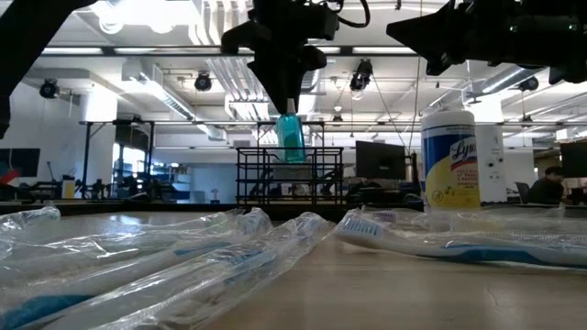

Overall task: Pick & Place toothbrushing station
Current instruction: Put the top blue mouthwash in the wire organizer, then put the blue mouthwash in the wire organizer

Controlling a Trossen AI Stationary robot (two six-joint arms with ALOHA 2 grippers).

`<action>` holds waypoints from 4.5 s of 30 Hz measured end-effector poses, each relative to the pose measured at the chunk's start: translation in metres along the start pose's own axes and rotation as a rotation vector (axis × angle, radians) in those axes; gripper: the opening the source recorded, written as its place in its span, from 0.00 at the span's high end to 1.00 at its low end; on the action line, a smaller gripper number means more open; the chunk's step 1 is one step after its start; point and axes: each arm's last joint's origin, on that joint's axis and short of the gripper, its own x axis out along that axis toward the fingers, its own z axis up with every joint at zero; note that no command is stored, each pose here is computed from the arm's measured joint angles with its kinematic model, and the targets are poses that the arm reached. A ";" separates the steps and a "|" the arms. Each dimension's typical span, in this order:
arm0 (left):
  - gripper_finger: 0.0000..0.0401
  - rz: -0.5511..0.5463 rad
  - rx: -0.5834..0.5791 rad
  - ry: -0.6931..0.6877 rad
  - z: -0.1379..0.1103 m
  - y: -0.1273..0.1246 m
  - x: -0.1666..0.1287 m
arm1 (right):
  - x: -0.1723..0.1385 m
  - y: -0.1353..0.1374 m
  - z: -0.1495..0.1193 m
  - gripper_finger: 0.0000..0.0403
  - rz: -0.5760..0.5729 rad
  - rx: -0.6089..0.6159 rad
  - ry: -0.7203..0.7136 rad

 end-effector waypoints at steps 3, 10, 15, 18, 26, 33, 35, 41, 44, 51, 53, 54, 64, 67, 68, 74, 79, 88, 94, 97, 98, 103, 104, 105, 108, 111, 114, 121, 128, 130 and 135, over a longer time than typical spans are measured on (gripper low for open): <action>0.76 -0.014 -0.014 0.002 -0.003 0.002 0.005 | 0.000 0.000 0.000 0.98 0.000 0.003 0.000; 0.76 -0.042 -0.034 0.038 -0.009 0.003 0.022 | 0.000 0.000 0.000 0.98 0.000 0.000 0.000; 0.76 -0.042 -0.026 0.040 -0.012 0.003 0.037 | 0.000 0.000 0.000 0.98 0.000 -0.001 0.000; 0.76 -0.051 -0.014 0.042 -0.014 0.002 0.045 | 0.000 0.000 0.000 0.98 0.000 -0.001 0.000; 0.76 -0.062 -0.019 0.046 -0.017 0.002 0.056 | 0.000 0.000 0.000 0.98 0.000 -0.001 0.000; 0.76 -0.068 -0.027 0.035 -0.019 0.004 0.058 | 0.000 0.000 0.000 0.98 0.000 0.000 -0.002; 0.76 -0.065 -0.031 0.030 -0.018 0.005 0.058 | 0.000 0.000 0.000 0.98 -0.001 0.000 -0.002; 0.63 -0.044 -0.045 0.003 -0.016 0.007 0.059 | 0.000 0.000 0.000 0.98 -0.001 0.003 -0.002; 0.54 -0.041 -0.045 0.000 -0.015 0.007 0.059 | 0.000 0.000 0.000 0.98 0.000 0.003 -0.002; 0.52 -0.049 -0.044 0.006 -0.017 0.006 0.062 | 0.000 0.000 0.000 0.98 0.000 0.002 -0.002; 0.53 -0.048 -0.042 0.006 -0.017 0.006 0.062 | 0.000 0.000 0.000 0.98 0.000 0.000 -0.002; 0.53 -0.048 -0.040 0.005 -0.017 0.006 0.062 | 0.000 0.000 0.000 0.98 0.000 0.000 -0.002; 0.53 -0.040 -0.043 0.002 -0.018 0.008 0.060 | 0.000 0.000 0.001 0.98 0.000 0.001 -0.007; 0.53 -0.026 -0.041 -0.003 -0.018 0.009 0.056 | 0.000 0.000 0.001 0.98 0.000 0.001 -0.007; 0.53 -0.021 -0.042 -0.006 -0.018 0.010 0.054 | 0.000 0.000 0.001 0.98 0.000 0.001 -0.007; 0.53 -0.004 -0.044 -0.020 -0.016 0.014 0.041 | 0.000 0.000 0.001 0.98 -0.001 0.002 -0.008; 0.53 0.017 -0.068 -0.012 -0.017 0.019 0.012 | 0.000 0.000 0.001 0.98 0.000 0.002 -0.008; 0.61 0.075 -0.350 -0.103 -0.066 -0.004 -0.114 | 0.000 0.000 0.001 0.98 0.000 0.005 -0.007; 0.88 0.166 -0.593 -0.448 -0.139 -0.053 -0.180 | 0.000 0.000 0.001 0.98 0.000 0.012 -0.007; 0.98 0.198 -0.729 -0.682 -0.170 -0.081 -0.173 | 0.000 0.000 0.001 0.98 0.001 0.017 -0.007; 0.98 0.197 -0.758 -0.747 -0.179 -0.092 -0.164 | 0.000 0.000 0.001 0.98 0.001 0.016 -0.007; 0.99 0.192 -0.773 -1.011 -0.213 -0.139 -0.090 | 0.000 0.000 0.001 0.98 0.000 0.006 -0.007; 0.99 0.194 -0.758 -1.067 -0.217 -0.146 -0.076 | 0.000 0.000 0.001 0.98 0.000 -0.003 -0.007; 0.99 0.198 -0.741 -1.109 -0.222 -0.152 -0.062 | 0.000 0.000 0.001 0.98 0.000 -0.013 -0.007; 0.99 0.224 -0.716 -1.211 -0.234 -0.165 -0.032 | 0.000 0.000 0.001 0.98 0.000 -0.017 -0.008; 1.00 0.281 -0.662 -1.251 -0.243 -0.173 -0.020 | 0.000 -0.001 0.004 0.98 -0.004 0.029 -0.040; 1.00 0.373 -0.633 -1.243 -0.250 -0.178 -0.011 | 0.000 -0.001 0.008 0.98 -0.008 0.079 -0.080; 0.99 0.399 -0.632 -1.284 -0.259 -0.184 -0.006 | 0.019 0.002 0.021 0.98 0.019 0.089 0.068; 0.95 0.390 -0.660 -1.337 -0.262 -0.186 -0.012 | 0.051 0.011 0.088 0.94 0.110 0.005 0.477; 0.95 0.393 -0.660 -1.347 -0.263 -0.185 -0.014 | 0.051 0.016 0.108 0.89 0.159 0.010 0.576; 0.94 0.400 -0.654 -1.355 -0.263 -0.185 -0.018 | 0.047 0.036 0.153 0.73 0.232 0.055 0.801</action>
